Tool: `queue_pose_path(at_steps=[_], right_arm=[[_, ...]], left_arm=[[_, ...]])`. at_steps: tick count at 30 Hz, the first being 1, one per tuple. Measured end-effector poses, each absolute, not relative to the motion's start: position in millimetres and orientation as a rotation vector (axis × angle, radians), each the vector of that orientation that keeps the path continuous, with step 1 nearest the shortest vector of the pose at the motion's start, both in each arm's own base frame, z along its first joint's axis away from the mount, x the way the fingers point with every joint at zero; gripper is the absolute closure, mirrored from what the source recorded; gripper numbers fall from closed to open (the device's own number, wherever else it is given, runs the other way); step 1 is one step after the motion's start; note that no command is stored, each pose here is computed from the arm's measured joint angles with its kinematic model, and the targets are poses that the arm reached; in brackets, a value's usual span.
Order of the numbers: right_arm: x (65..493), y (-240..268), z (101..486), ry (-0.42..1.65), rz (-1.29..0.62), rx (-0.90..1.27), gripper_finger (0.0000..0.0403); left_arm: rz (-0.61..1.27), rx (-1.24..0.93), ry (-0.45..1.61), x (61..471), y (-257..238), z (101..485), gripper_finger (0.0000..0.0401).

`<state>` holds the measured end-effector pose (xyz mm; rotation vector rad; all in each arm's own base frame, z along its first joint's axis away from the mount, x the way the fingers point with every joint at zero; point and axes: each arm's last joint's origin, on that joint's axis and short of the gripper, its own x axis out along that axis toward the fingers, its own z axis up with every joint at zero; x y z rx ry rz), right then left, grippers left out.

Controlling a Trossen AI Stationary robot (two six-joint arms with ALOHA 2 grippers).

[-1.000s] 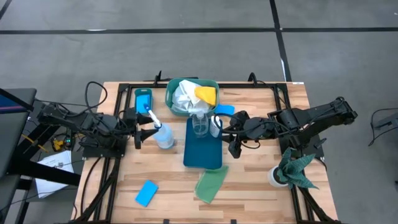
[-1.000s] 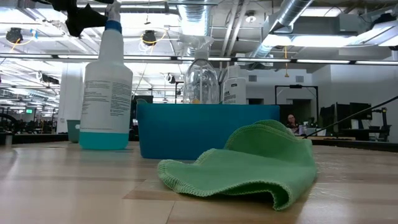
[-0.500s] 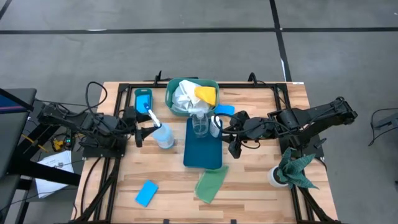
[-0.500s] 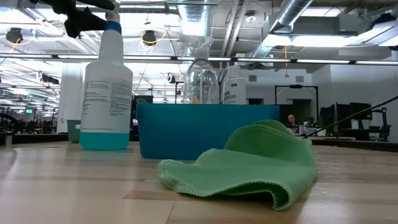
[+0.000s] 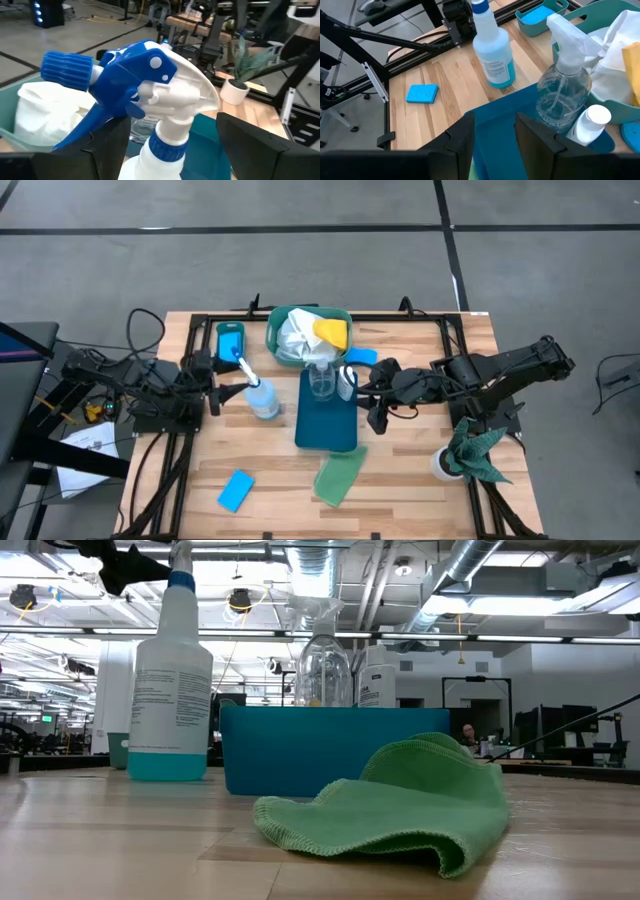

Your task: Pick & Place Kitchen Items

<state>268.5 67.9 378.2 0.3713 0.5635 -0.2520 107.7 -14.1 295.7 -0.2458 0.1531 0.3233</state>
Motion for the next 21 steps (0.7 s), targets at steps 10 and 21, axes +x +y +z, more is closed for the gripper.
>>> queue_pose_path(at_steps=[10,21], right_arm=[[268.4,68.0,378.2,0.564,-0.252,0.371,0.0271],[268.3,68.0,378.1,0.566,-0.251,0.367,0.0271]], left_arm=[[0.249,-0.286,0.249,105.1,-16.0,287.3,0.0110],[0.151,-0.353,0.185,90.5,-14.3,315.7,0.0118]])
